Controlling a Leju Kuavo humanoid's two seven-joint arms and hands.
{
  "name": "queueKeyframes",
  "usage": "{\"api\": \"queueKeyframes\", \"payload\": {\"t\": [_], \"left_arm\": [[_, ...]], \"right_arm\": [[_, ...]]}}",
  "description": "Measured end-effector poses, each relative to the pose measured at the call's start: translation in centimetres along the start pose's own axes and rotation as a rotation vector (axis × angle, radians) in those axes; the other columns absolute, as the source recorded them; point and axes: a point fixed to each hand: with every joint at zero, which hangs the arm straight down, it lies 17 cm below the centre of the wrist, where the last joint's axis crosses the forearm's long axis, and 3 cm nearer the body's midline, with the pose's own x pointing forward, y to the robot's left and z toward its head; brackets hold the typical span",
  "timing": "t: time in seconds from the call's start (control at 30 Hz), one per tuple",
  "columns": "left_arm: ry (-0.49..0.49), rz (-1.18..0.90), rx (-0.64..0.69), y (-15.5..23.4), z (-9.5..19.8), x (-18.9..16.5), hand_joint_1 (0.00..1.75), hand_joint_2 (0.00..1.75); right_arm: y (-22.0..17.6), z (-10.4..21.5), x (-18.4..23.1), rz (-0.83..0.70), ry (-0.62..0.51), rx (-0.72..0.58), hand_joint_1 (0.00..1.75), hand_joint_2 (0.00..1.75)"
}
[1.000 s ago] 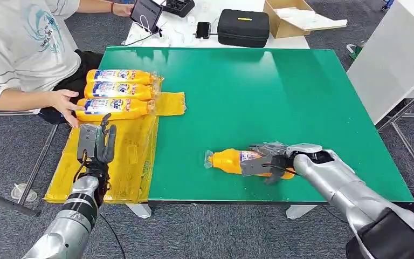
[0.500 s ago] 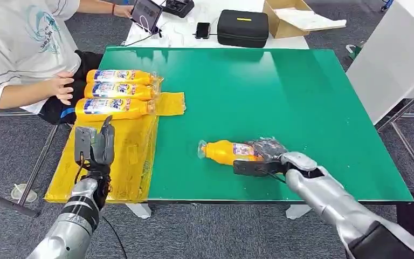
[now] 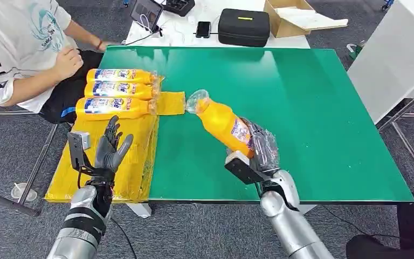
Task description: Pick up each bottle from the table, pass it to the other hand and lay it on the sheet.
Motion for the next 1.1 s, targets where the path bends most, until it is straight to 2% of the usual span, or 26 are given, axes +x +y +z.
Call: {"api": "queueKeyframes", "payload": {"t": [0.1,0.27,0.4,0.53,0.6,0.67,0.7,0.87,0.9,1.03,1.1], "left_arm": [[-0.011,0.111,-0.082,-2.7,0.2,0.8,0.00,1.75],[-0.060,0.280,-0.194,-6.8,1.1,3.0,0.00,1.75],[-0.065,0.328,-0.303,-10.5,2.6,3.6,0.00,1.75],[-0.055,0.349,-0.372,-13.0,3.6,3.6,0.00,1.75],[-0.044,0.361,-0.411,-14.3,4.0,3.6,0.00,1.75],[-0.027,0.359,-0.441,-15.5,4.4,3.2,0.00,1.75],[-0.016,0.353,-0.451,-16.0,4.5,3.0,0.00,1.75],[0.068,0.310,-0.476,-17.3,4.8,0.6,0.00,1.75],[0.077,0.308,-0.481,-17.5,4.9,0.3,0.00,1.75],[0.108,0.302,-0.492,-17.6,4.9,-0.4,0.00,1.75],[0.129,0.309,-0.496,-17.7,5.0,-0.9,0.00,1.75]], "right_arm": [[-2.8,0.0,1.0,-0.112,-0.018,-0.160,1.71,1.75],[-3.0,1.6,-0.4,-0.308,0.042,-0.219,1.75,1.75],[-0.3,3.0,-0.8,-0.404,0.073,-0.178,1.75,1.75],[2.3,3.9,-0.7,-0.445,0.102,-0.135,1.68,1.75],[4.2,4.3,-0.4,-0.458,0.114,-0.092,1.71,1.75],[6.1,4.6,0.2,-0.458,0.119,-0.053,1.62,1.75],[7.2,4.6,0.8,-0.456,0.117,-0.030,1.66,1.75],[10.9,4.4,3.5,-0.429,0.082,0.052,1.66,1.75],[11.3,4.4,3.8,-0.431,0.079,0.062,1.61,1.75],[12.4,4.4,4.5,-0.421,0.067,0.097,1.66,1.75],[13.0,4.4,4.9,-0.402,0.056,0.111,1.62,1.75]]}}
